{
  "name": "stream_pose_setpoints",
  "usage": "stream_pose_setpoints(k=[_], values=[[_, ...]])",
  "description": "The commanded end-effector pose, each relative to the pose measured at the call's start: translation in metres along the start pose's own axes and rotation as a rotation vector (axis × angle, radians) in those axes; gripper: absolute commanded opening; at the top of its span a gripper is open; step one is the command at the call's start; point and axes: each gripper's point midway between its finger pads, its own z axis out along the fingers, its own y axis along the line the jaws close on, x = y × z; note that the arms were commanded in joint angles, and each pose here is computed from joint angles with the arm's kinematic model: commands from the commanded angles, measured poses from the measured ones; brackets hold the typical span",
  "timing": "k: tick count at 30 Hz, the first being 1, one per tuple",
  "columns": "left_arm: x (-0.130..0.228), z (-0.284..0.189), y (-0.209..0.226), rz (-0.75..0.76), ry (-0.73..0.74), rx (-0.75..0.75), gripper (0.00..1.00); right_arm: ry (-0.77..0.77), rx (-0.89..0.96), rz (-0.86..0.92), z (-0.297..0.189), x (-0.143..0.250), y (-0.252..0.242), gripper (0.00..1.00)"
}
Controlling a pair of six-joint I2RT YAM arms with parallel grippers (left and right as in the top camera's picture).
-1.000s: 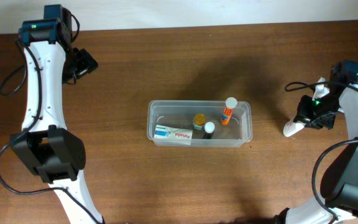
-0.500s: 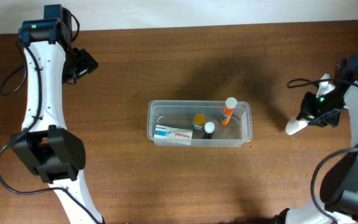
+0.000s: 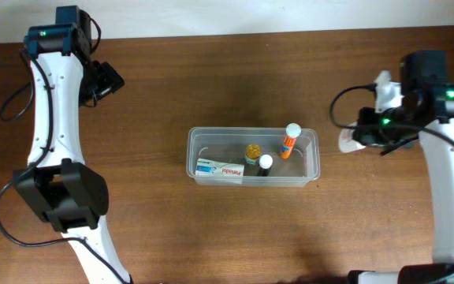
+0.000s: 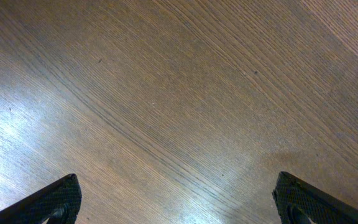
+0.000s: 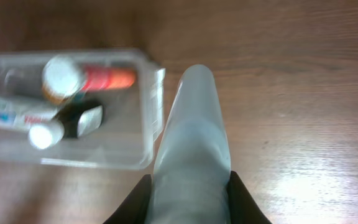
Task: Pack container
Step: 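Lift the squeeze bottle and carry it over the container, then lower the squeeze bottle upright into the container beside the tube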
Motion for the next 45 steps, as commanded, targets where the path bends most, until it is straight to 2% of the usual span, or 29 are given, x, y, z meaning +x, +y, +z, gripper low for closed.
stream_pose_setpoints(k=[1, 19, 45], values=[[-0.005, -0.015, 0.004, 0.003, -0.037, 0.011, 0.99, -0.024, -0.029, -0.064, -0.013, 0.005, 0.022, 0.17], [-0.005, -0.015, 0.004, 0.003, -0.037, 0.011, 0.99, 0.037, -0.041, -0.213, 0.005, 0.025, 0.075, 0.17], [-0.005, -0.015, 0.004, 0.003, -0.037, 0.011, 0.99, 0.136, -0.026, -0.226, 0.078, 0.036, 0.085, 0.17]])
